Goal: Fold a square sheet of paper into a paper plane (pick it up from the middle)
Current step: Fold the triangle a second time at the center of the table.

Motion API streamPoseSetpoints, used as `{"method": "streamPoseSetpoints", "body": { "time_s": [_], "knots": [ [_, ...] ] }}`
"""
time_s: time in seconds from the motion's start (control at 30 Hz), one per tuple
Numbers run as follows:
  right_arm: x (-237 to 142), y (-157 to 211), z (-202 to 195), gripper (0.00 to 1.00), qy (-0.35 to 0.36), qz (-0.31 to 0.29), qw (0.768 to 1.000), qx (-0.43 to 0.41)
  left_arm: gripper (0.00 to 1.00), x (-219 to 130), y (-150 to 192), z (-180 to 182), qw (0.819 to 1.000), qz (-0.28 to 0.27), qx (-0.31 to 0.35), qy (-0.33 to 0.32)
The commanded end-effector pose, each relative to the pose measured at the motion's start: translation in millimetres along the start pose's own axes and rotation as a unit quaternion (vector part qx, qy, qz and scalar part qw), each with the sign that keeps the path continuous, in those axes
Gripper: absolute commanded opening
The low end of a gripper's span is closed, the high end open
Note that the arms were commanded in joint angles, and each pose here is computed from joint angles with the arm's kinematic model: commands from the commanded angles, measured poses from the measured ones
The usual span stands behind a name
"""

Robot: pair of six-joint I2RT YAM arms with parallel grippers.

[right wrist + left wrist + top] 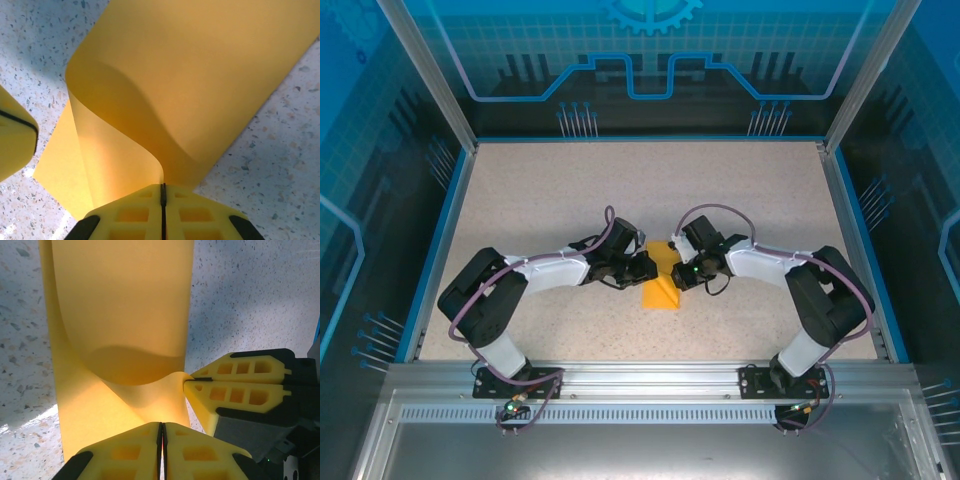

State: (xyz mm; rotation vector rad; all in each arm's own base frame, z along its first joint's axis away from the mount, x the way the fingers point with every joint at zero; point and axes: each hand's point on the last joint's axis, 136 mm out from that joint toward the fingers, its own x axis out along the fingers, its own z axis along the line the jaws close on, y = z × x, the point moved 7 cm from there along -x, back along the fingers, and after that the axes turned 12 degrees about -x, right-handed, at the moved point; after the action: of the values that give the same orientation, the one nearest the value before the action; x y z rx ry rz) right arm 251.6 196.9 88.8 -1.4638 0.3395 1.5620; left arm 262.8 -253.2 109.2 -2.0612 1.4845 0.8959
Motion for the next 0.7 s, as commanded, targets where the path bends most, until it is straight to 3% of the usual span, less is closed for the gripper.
{"method": "streamPoseSetpoints", "body": {
  "time_s": [0.0, 0.4, 0.67],
  "knots": [
    [-0.6, -1.9, -7.0, 0.08, 0.008, 0.002, 1.000, 0.015, 0.12, -2.0, 2.8, -9.1, 1.000, 0.012, 0.013, 0.007],
    [5.5, 1.7, -10.4, 0.08, 0.017, 0.016, 1.000, 0.016, 0.11, 0.5, 3.9, -8.5, 1.000, 0.020, 0.013, 0.006],
    [-5.6, -14.6, -5.5, 0.09, 0.005, -0.015, 1.000, 0.007, 0.12, 1.3, 4.0, -8.6, 1.000, 0.021, 0.013, 0.007]
  ]
}}
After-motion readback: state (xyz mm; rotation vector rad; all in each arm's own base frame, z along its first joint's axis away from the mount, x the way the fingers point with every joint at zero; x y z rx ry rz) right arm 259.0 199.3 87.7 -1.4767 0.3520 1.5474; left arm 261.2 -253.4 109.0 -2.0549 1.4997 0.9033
